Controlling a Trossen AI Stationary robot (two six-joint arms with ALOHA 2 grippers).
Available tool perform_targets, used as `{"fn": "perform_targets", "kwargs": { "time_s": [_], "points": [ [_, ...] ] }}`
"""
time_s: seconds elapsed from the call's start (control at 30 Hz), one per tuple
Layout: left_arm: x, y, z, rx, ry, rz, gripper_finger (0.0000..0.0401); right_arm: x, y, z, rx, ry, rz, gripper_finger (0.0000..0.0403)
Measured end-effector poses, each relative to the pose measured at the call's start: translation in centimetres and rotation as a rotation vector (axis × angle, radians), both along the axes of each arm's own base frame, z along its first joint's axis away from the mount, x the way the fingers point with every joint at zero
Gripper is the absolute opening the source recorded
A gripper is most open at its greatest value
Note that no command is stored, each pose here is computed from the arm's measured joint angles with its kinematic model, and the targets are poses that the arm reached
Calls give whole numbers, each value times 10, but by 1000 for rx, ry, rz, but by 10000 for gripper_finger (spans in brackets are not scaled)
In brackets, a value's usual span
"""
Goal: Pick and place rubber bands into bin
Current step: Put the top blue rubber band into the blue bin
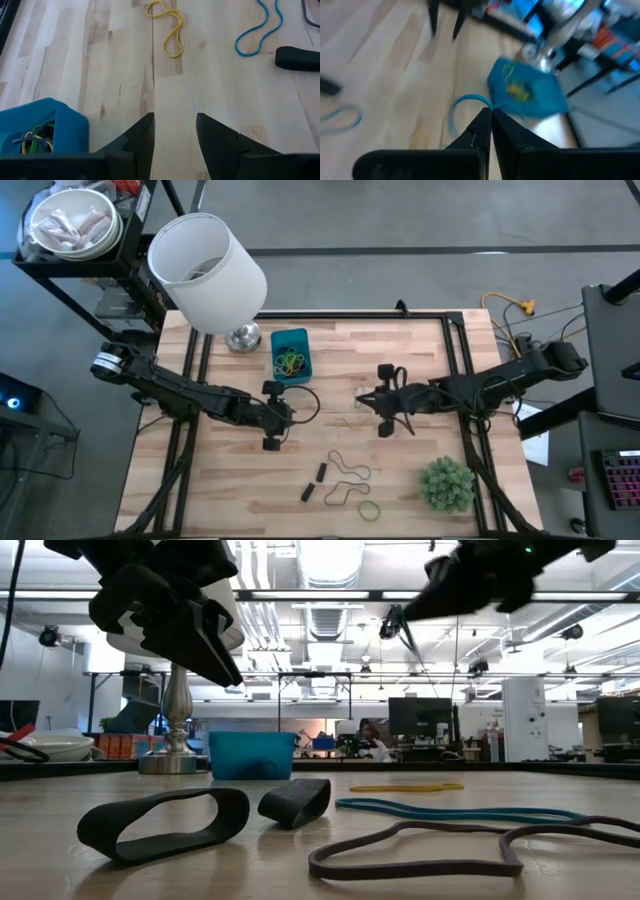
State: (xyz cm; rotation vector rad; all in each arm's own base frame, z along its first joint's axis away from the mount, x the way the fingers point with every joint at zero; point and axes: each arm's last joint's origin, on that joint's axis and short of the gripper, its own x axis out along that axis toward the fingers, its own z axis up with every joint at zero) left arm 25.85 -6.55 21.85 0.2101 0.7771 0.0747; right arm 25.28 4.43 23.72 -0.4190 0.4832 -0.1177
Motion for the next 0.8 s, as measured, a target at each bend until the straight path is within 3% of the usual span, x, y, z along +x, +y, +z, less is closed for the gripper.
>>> {"fn": "perform_targets", "kwargs": {
  "time_s": [0.33, 0.57, 0.8],
  "points": [
    [-1, -4, 1, 0, 0, -16, 130, 25, -30, 12, -29, -236, -86, 8],
    [-7, -17, 8, -7, -20, -68, 130, 46, -58, -2, 5, -310, -66, 9],
    [-23, -24, 21, -24, -73, -116, 130, 76, -82, -10, 39, -295, -60, 9]
  ]
}}
